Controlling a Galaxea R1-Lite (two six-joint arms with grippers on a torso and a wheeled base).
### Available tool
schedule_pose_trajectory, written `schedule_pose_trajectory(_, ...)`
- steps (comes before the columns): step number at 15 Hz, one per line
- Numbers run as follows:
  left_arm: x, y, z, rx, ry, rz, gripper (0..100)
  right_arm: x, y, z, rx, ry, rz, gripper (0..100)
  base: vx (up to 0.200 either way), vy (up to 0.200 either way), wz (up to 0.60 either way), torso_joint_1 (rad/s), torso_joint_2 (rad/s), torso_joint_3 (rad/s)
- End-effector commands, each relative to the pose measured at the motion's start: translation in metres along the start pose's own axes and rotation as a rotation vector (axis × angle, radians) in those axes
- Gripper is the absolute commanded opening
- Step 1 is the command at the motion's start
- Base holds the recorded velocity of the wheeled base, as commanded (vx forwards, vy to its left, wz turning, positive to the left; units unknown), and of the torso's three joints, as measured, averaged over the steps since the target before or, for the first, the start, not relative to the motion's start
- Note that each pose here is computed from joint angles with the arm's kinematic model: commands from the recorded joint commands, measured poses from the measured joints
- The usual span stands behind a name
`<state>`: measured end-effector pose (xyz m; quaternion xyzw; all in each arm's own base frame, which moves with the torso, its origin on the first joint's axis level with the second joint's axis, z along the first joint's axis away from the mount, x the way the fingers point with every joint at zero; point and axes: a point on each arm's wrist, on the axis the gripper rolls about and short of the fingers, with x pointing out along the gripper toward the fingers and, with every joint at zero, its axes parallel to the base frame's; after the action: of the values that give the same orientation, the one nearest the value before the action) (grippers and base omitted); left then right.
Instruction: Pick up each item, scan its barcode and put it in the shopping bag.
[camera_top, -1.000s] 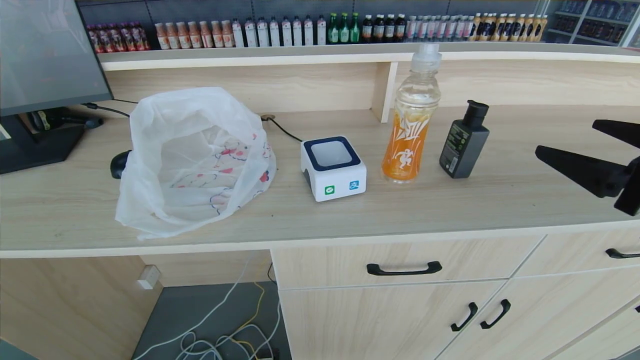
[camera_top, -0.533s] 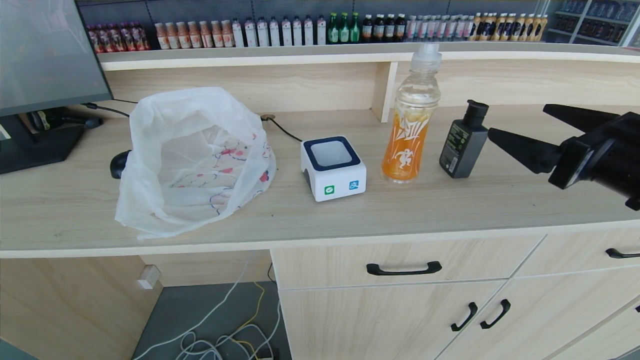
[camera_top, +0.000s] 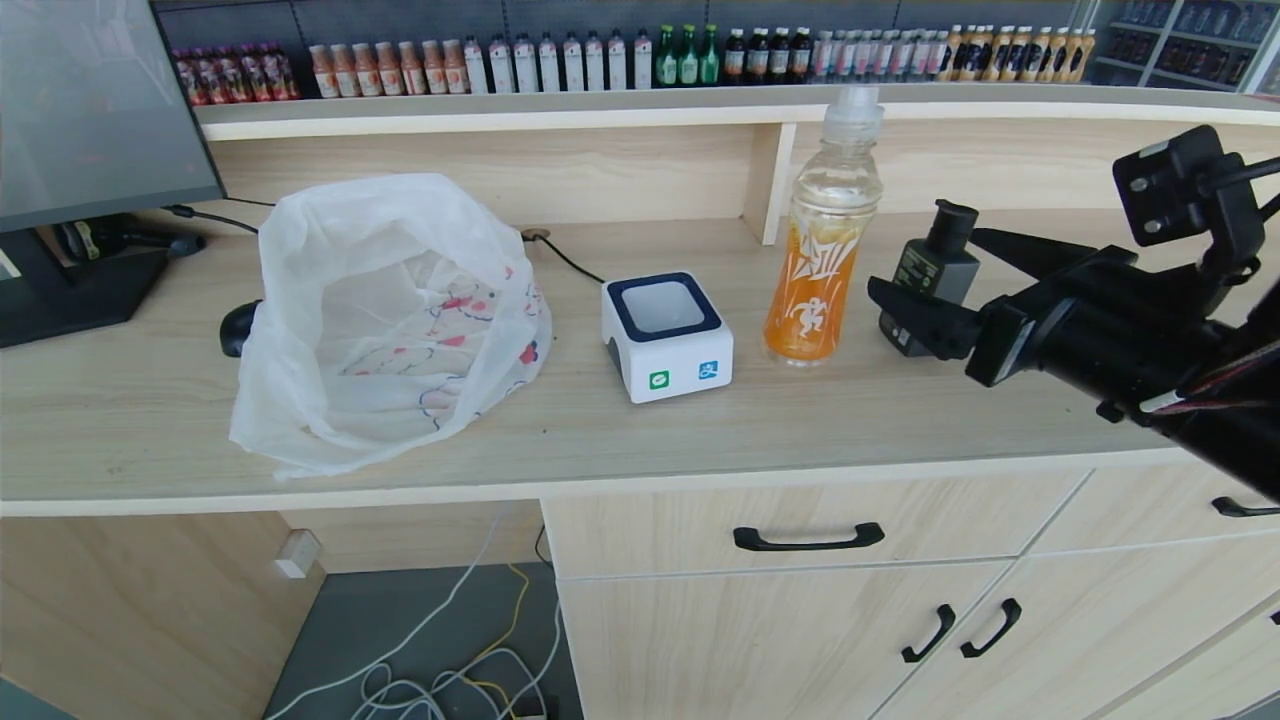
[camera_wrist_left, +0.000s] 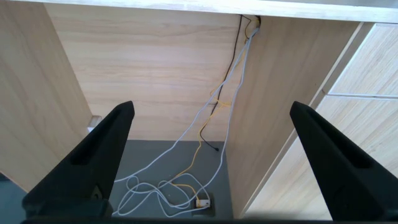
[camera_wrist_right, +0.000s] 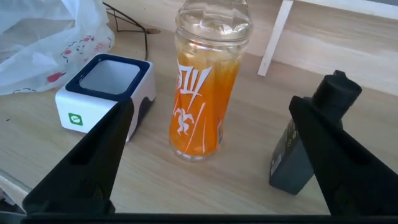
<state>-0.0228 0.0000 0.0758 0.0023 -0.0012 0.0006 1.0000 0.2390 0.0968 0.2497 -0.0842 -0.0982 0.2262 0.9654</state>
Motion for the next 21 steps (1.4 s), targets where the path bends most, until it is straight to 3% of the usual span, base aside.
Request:
schedule_pose_trajectory(1, 0.000, 0.000, 0.000, 0.000, -0.001, 0.000, 100, 0.007, 0.012, -0.005, 0.009, 0.015, 0.036, 100, 0.000, 0.000, 0.00, 0.000, 0.00, 0.000)
schedule_pose_trajectory(5, 0.000, 0.000, 0.000, 0.000, -0.001, 0.000, 100, 0.026, 0.023, -0.011, 0.014, -0.012, -0.002, 100, 0.000, 0.000, 0.00, 0.000, 0.00, 0.000)
schedule_pose_trajectory(9, 0.000, 0.000, 0.000, 0.000, -0.001, 0.000, 100, 0.039, 0.039, -0.011, 0.140, -0.060, -0.102, 100, 0.000, 0.000, 0.00, 0.000, 0.00, 0.000)
schedule_pose_trajectory(17, 0.000, 0.000, 0.000, 0.000, -0.001, 0.000, 100, 0.057, 0.044, -0.035, 0.140, -0.038, -0.132, 100, 0.000, 0.000, 0.00, 0.000, 0.00, 0.000)
schedule_pose_trajectory(21, 0.000, 0.000, 0.000, 0.000, -0.001, 0.000, 100, 0.073, 0.042, -0.033, 0.149, -0.064, -0.166, 100, 0.000, 0.000, 0.00, 0.000, 0.00, 0.000)
